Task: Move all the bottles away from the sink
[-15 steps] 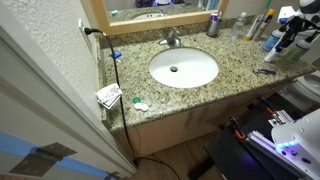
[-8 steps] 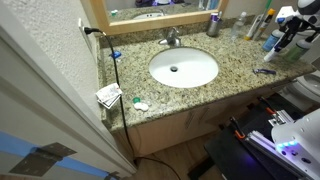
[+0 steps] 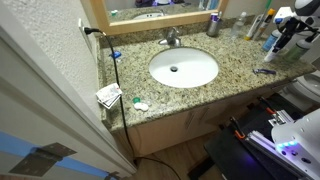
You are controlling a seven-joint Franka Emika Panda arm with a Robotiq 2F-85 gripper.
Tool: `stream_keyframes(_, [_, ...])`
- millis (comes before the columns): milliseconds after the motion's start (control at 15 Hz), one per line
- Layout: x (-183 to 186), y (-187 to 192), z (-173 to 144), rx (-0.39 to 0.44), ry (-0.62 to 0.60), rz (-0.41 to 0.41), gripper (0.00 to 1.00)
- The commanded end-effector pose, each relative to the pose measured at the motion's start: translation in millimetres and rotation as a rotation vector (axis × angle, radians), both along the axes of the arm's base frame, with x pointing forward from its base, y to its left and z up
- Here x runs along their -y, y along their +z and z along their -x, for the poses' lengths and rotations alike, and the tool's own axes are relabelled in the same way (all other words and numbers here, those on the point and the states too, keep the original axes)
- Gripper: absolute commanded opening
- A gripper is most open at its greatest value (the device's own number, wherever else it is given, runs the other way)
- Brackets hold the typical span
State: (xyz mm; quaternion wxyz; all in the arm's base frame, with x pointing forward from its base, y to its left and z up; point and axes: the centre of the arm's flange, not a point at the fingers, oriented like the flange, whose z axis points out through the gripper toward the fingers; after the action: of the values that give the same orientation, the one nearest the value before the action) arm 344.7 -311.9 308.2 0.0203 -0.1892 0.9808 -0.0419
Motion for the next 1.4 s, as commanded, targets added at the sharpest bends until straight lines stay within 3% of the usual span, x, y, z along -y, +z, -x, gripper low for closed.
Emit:
stream_keyframes(0, [4.8,-6.2,-5.5,0.054,0.038,0.020,1.00])
stream_keyframes(267, [4.3,-4.8,-9.3,0.086,0.115,0.013,1.00])
stream_keyframes(800, [-6.9,-3.3,-24.0,0.282,0.324,-0.061,1.00])
stream_keyframes(867, [-12.0,70.5,17.3,0.314,0.352,-0.069,1.00])
stream_keyframes(933, [-9.0,75.4,18.7,0.312,0.380,-0.068,1.00])
stream_keyframes(1000, [-10.0,26.1,-14.9,0.261,0.334,-0.055,1.00])
stream_keyframes(1200, [-4.7,67.7,7.0,0.318,0.357,-0.050,1.00])
stream_keyframes(1267, [-4.2,72.3,-7.0,0.295,0.361,-0.058,1.00])
stream_keyframes(1333, [-1.8,85.8,-11.9,0.325,0.361,-0.057,1.00])
